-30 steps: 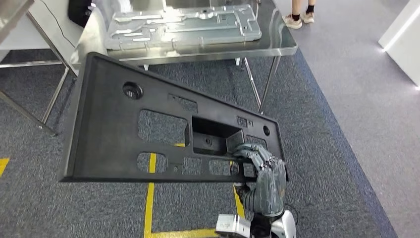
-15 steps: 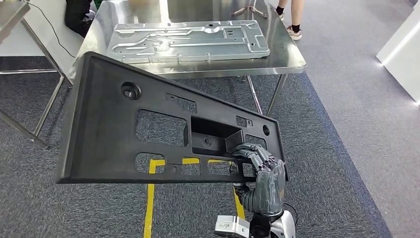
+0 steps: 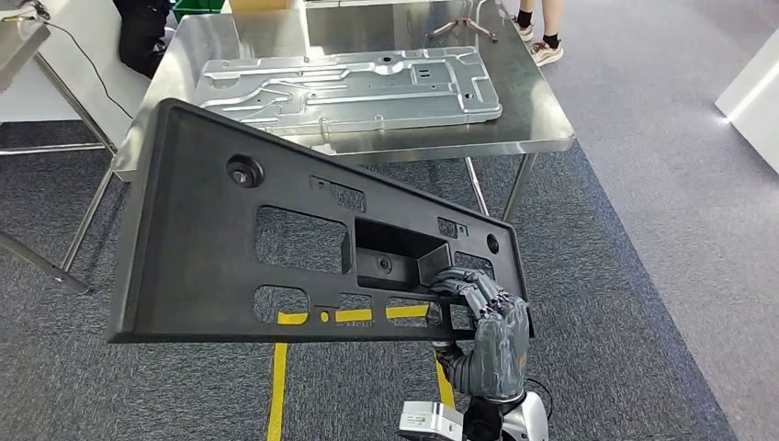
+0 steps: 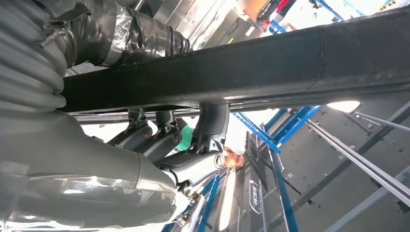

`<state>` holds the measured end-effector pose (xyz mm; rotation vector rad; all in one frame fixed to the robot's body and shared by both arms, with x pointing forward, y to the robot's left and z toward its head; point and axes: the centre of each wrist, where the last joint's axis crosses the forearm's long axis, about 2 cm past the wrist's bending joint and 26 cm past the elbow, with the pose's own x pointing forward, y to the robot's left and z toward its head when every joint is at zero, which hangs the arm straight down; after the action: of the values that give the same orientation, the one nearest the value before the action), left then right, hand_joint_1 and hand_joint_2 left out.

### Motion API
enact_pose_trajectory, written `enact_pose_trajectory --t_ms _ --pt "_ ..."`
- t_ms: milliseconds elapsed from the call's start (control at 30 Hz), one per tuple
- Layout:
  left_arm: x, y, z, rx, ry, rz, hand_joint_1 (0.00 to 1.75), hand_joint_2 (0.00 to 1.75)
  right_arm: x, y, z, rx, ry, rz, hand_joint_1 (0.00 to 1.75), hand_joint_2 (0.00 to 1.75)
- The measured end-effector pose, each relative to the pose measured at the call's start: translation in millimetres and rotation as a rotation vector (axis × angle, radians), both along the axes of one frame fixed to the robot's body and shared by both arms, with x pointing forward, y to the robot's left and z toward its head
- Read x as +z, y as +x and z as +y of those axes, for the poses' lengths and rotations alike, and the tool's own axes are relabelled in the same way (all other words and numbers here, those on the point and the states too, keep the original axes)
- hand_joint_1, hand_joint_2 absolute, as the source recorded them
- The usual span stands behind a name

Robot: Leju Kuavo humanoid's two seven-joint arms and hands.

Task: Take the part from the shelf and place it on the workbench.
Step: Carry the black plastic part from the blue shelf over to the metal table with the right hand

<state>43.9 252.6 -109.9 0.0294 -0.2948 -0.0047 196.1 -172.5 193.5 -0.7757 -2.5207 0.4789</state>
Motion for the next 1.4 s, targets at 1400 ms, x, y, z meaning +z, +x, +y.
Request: enact_pose_trajectory --t_ms 1400 --pt "-0.8 -5.4 2.7 0.035 -0.008 0.029 0.00 1.75 -11.1 -21.3 -2.0 -0.008 -0.045 0.011 1.75 1.75"
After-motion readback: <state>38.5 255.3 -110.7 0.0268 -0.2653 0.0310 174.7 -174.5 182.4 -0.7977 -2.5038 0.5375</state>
